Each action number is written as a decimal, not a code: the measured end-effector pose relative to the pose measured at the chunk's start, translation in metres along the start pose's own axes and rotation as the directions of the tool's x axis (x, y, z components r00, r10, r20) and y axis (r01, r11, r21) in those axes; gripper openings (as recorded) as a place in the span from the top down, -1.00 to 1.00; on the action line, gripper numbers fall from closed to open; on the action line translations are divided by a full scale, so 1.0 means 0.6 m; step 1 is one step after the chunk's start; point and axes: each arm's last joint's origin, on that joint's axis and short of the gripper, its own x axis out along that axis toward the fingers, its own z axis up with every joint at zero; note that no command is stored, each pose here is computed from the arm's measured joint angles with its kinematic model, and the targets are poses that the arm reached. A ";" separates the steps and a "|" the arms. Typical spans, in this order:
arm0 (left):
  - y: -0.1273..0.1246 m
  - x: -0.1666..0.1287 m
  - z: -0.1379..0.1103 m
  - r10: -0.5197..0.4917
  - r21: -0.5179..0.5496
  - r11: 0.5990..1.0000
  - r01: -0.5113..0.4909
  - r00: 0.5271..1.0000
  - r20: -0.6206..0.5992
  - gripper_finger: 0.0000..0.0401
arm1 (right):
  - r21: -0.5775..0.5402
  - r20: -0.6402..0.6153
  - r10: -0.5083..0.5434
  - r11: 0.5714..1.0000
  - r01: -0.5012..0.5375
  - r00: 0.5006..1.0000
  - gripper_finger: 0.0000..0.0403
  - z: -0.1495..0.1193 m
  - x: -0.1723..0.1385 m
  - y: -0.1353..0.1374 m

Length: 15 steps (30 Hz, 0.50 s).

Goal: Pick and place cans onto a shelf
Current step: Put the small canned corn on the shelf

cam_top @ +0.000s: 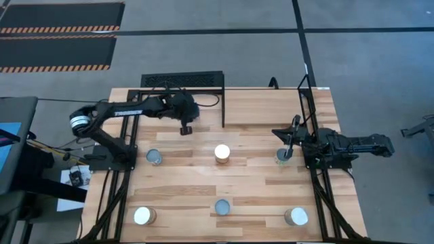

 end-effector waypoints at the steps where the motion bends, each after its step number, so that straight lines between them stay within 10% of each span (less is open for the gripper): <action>1: -0.007 -0.016 0.007 -0.058 0.010 0.998 0.058 0.998 0.015 0.98 | 0.000 0.000 0.000 1.000 0.000 1.000 0.81 0.000 0.000 0.000; 7: -0.047 -0.095 0.070 -0.247 0.124 0.967 0.223 0.942 0.226 0.99 | 0.000 0.000 0.000 1.000 0.000 1.000 0.81 0.000 0.000 0.000; 15: -0.071 -0.121 0.164 -0.201 0.157 0.976 0.151 0.902 0.382 0.99 | 0.000 0.000 0.000 1.000 0.000 1.000 0.81 0.000 0.000 0.000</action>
